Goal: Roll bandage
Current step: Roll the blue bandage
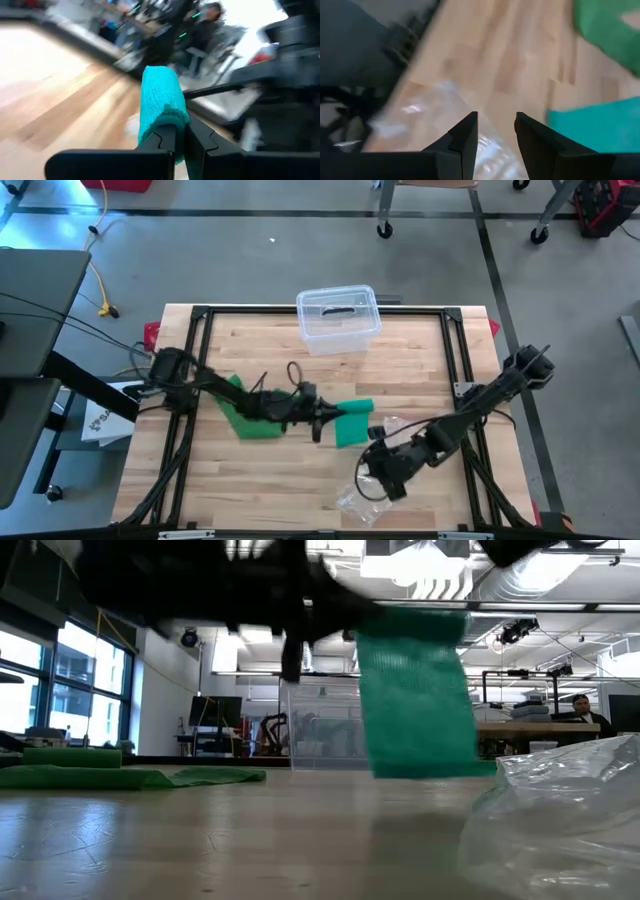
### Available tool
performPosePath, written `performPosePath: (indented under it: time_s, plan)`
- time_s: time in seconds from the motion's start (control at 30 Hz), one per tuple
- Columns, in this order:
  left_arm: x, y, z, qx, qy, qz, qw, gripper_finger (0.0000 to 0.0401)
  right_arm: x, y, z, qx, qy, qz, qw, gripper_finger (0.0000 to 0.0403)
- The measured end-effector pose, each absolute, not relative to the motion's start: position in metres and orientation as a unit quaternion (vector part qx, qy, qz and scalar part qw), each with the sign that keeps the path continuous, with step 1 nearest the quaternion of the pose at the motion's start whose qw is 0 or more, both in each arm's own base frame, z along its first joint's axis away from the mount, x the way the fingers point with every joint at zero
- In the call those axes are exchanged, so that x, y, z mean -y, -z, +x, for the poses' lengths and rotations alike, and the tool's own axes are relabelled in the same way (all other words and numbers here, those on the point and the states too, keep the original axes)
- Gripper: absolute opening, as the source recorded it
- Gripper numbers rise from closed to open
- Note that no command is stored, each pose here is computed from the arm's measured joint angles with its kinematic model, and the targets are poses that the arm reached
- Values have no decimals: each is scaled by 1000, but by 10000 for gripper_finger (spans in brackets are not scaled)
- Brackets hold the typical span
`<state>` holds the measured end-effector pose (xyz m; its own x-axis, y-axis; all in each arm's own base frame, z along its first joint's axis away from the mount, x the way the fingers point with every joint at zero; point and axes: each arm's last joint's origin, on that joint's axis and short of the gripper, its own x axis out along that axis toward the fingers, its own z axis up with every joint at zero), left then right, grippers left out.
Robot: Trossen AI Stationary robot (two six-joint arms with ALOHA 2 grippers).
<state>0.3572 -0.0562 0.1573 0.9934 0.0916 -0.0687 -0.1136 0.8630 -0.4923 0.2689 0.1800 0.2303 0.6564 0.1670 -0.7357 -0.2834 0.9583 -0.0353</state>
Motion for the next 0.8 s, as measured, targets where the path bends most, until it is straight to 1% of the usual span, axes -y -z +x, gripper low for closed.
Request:
performPosePath:
  time_s: [0.1, 0.17, 0.3, 0.43, 0.57, 0.7, 0.8]
  plan:
    - [31, -129, 363, -58, -83, -261, 960, 7, -155, -200, 271, -405, -85, -63, 908, 122]
    - [19, -114, 366, -69, -89, -275, 955, 7, -137, -181, 272, -399, -67, -46, 913, 122]
    - [6, -91, 366, -98, -101, -303, 943, 7, -111, -153, 270, -379, -65, -5, 923, 122]
    - [1, -90, 367, -94, -97, -316, 939, 7, -96, -138, 264, -378, -57, -37, 923, 122]
    - [1, -92, 367, -89, -92, -310, 942, 7, -87, -137, 266, -377, -57, -51, 923, 122]
    - [1, -92, 367, -86, -91, -310, 942, 8, -81, -129, 272, -382, -79, -42, 920, 122]
    - [1, -93, 367, -85, -91, -310, 943, 8, -80, -110, 277, -404, -95, -59, 908, 122]
